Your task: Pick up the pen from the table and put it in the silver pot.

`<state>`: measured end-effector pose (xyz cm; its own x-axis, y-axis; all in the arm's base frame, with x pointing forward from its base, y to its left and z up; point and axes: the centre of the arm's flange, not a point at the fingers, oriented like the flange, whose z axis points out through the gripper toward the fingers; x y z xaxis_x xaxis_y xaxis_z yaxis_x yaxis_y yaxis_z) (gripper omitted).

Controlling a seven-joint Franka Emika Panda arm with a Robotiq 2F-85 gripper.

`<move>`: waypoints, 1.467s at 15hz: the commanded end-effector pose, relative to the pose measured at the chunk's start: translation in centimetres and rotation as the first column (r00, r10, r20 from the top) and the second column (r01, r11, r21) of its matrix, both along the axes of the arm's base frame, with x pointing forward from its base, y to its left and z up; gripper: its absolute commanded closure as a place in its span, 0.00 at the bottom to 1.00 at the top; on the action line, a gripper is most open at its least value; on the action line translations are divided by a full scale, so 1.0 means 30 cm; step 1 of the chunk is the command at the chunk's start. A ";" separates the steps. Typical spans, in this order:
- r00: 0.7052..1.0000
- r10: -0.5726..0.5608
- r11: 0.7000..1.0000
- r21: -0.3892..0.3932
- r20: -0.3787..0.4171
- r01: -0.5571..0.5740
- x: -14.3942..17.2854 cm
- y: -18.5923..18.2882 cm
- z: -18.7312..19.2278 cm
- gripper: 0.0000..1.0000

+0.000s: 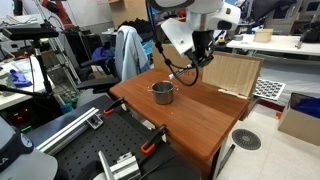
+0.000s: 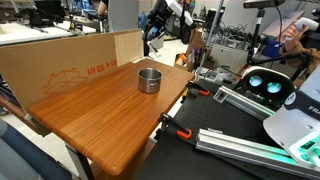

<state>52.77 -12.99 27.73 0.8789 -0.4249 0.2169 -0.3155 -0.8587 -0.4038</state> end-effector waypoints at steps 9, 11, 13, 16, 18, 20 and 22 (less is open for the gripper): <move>0.961 0.050 0.998 -0.038 0.273 -0.041 -0.242 0.146 -0.020 0.94; 0.956 0.056 0.997 -0.062 0.288 -0.040 -0.250 0.177 -0.040 0.94; 0.950 0.061 0.996 -0.083 0.306 -0.037 -0.253 0.206 -0.054 0.94; 0.945 0.066 0.993 -0.112 0.320 -0.032 -0.256 0.237 -0.074 0.94; 0.948 0.064 0.990 -0.139 0.313 -0.021 -0.250 0.247 -0.099 0.94; 0.952 0.061 0.986 -0.166 0.299 -0.011 -0.241 0.253 -0.132 0.94; 0.957 0.060 0.981 -0.194 0.283 -0.004 -0.230 0.262 -0.166 0.94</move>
